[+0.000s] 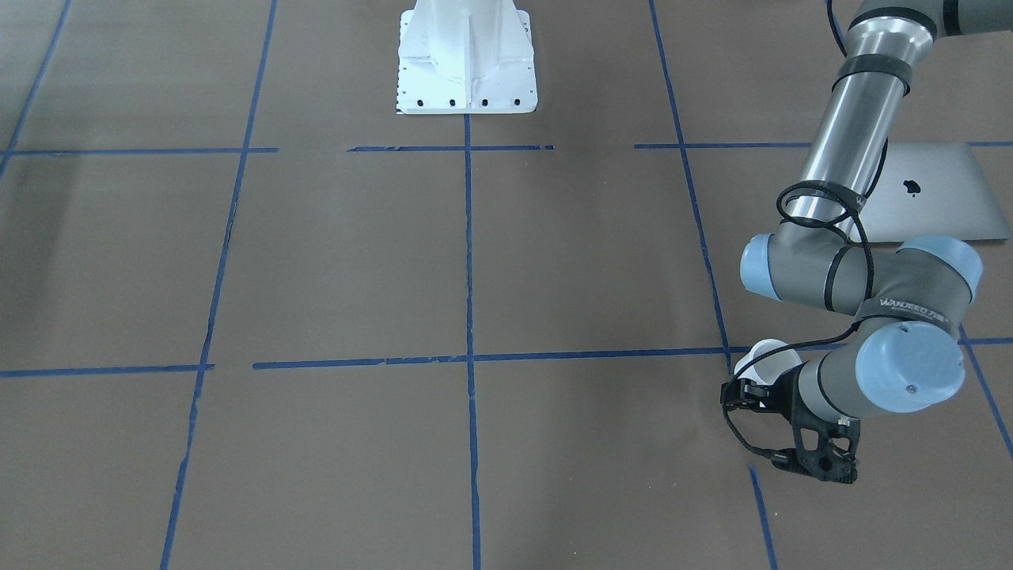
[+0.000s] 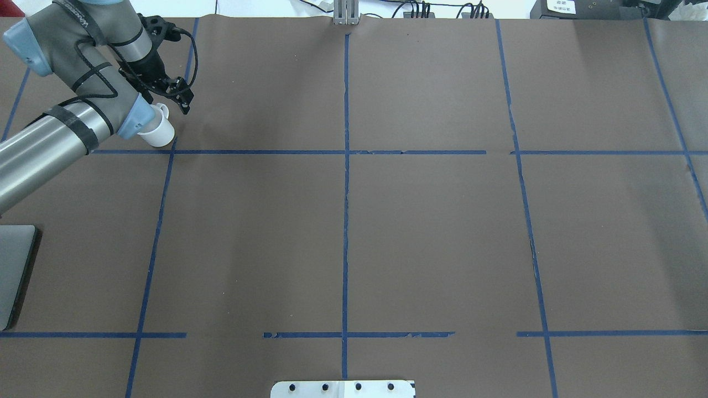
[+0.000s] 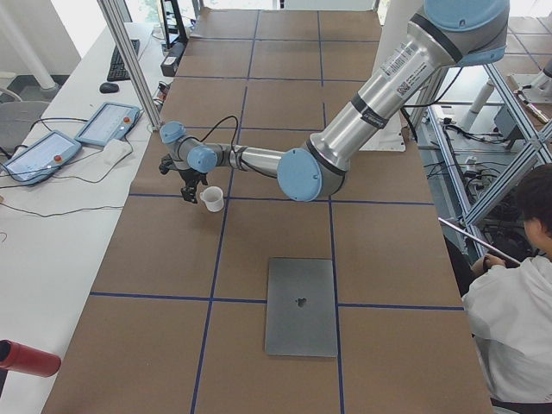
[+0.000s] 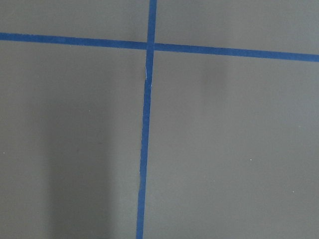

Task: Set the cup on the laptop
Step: 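Reach the left gripper to the white cup and close on it, then lift the white cup with the left gripper and carry it toward the laptop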

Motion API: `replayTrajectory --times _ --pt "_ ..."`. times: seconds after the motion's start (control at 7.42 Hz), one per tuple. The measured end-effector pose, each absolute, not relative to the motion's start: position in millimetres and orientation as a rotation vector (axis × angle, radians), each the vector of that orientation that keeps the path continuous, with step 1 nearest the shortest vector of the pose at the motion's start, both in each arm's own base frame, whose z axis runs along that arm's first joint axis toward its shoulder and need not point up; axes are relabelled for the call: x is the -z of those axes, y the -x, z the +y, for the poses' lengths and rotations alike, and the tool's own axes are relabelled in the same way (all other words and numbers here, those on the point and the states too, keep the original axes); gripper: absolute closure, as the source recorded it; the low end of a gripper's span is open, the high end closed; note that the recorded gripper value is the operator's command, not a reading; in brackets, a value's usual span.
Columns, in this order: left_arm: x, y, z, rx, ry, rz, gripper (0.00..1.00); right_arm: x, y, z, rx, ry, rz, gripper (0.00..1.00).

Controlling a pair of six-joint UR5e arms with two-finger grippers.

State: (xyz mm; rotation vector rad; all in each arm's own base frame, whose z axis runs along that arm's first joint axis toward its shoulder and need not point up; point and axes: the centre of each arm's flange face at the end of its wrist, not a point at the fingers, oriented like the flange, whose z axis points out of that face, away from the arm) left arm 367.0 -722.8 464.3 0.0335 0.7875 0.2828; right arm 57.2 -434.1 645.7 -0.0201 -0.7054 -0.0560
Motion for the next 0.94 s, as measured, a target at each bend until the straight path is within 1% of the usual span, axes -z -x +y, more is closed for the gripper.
replayTrajectory --times 0.13,0.67,0.94 --pt "-471.1 -370.4 -718.6 -0.289 -0.024 0.785 0.99 -645.8 -57.3 -434.1 0.056 0.020 -0.705 0.00" --pt "-471.6 -362.2 -721.3 -0.275 0.001 0.783 1.00 -645.7 -57.2 -434.1 0.056 0.020 -0.706 0.00" --pt "-468.9 -324.0 -737.9 -0.217 0.006 0.776 1.00 -645.7 -57.2 -434.1 0.055 0.020 -0.706 0.00"
